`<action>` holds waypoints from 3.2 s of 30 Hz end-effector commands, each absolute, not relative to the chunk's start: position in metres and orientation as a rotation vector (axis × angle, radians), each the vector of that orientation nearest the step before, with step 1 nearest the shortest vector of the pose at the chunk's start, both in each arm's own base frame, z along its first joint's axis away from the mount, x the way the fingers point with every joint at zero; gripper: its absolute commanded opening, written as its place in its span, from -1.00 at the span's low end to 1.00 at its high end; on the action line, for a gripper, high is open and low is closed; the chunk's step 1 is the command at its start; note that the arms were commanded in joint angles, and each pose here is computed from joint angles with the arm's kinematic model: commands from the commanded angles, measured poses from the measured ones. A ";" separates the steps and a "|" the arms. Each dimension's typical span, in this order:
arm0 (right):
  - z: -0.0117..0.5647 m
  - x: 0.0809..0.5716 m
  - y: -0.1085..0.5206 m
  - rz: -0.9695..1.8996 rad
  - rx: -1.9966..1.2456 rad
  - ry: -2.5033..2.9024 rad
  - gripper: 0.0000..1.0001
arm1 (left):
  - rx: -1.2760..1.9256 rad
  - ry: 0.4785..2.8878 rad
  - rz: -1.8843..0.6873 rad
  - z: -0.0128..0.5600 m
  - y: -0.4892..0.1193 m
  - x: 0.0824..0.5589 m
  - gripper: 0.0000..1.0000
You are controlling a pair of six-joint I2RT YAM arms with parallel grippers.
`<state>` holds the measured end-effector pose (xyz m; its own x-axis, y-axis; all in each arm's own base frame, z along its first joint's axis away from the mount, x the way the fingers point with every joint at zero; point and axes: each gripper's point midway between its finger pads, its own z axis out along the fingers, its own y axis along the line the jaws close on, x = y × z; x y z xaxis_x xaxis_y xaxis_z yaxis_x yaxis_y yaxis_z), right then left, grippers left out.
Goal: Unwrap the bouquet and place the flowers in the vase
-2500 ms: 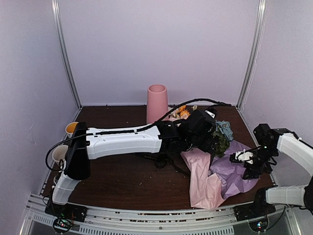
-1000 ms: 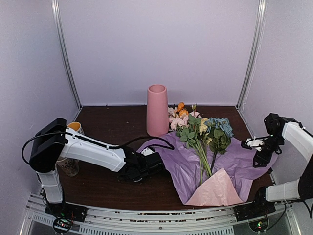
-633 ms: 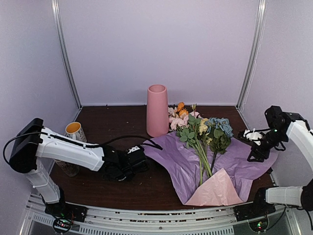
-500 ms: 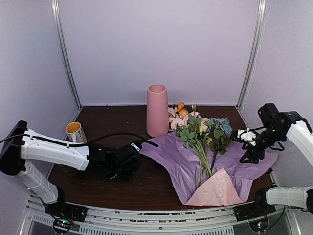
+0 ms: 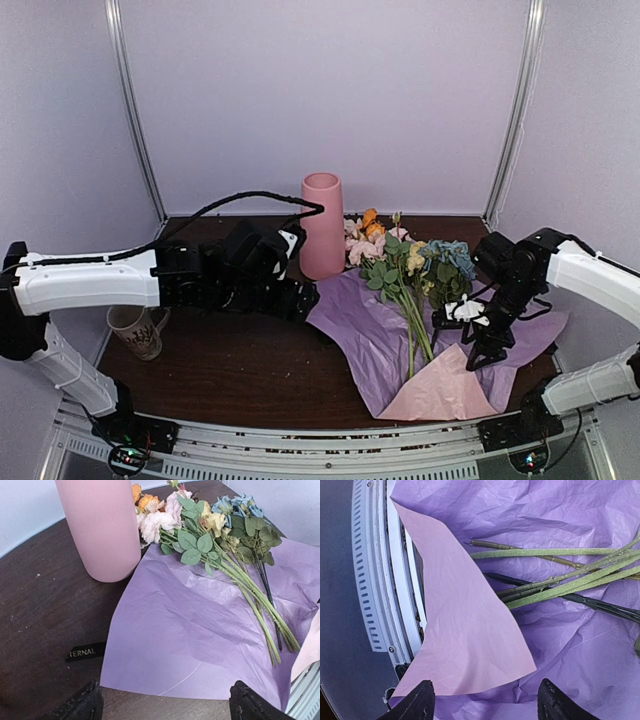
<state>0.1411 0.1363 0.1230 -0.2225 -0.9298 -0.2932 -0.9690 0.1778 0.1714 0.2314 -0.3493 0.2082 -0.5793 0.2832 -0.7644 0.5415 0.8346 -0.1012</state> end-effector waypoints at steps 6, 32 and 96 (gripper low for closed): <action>0.111 0.173 0.153 0.451 -1.817 2.344 0.36 | 0.487 2.361 -0.586 0.193 -0.351 0.220 0.74; 0.154 0.005 0.213 0.654 -2.578 1.660 -1.00 | 0.387 2.399 -0.309 0.175 -0.293 0.225 0.65; 0.069 0.289 -0.037 -0.254 -1.077 2.790 -0.35 | 1.239 2.276 -0.248 0.058 -0.406 0.244 0.39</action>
